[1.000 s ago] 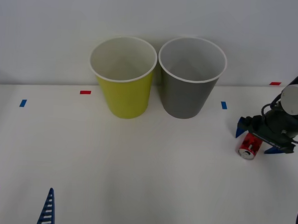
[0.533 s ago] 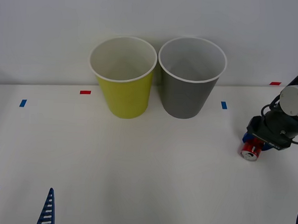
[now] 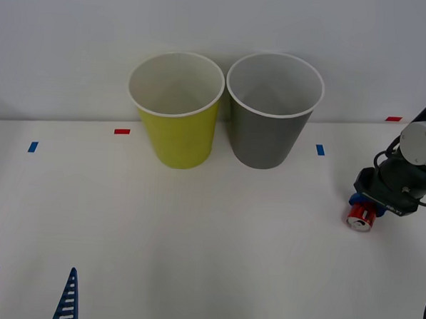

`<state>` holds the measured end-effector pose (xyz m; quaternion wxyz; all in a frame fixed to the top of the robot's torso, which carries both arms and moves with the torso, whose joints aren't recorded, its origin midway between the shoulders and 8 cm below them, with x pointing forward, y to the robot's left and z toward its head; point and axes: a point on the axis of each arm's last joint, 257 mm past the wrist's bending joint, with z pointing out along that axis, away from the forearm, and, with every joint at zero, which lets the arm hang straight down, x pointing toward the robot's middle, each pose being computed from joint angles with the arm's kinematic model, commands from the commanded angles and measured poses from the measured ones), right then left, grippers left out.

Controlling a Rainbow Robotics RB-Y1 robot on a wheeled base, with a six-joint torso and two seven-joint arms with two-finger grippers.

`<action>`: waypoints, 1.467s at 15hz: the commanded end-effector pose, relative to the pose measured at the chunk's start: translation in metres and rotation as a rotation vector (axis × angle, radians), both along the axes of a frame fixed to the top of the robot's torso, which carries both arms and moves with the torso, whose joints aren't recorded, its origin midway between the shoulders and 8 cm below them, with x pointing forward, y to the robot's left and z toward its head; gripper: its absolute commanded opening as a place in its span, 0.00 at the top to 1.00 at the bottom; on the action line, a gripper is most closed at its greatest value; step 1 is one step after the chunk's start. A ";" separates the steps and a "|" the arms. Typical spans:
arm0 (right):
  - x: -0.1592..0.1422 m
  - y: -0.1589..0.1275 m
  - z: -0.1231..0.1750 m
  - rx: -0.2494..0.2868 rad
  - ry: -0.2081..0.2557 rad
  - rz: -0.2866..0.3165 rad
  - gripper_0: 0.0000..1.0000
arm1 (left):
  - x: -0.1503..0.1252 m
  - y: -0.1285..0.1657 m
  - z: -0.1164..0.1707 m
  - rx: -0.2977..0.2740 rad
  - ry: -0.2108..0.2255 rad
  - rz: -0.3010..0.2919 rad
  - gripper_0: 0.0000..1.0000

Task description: Put cans in the gray bin and PET bottles in the light green bin.

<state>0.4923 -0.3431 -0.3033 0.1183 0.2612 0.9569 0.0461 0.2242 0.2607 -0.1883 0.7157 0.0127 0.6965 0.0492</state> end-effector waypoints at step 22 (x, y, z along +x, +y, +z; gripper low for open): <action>-0.022 -0.019 0.183 -0.285 -0.627 0.438 1.00 | 0.000 0.000 0.000 0.000 0.000 0.000 0.00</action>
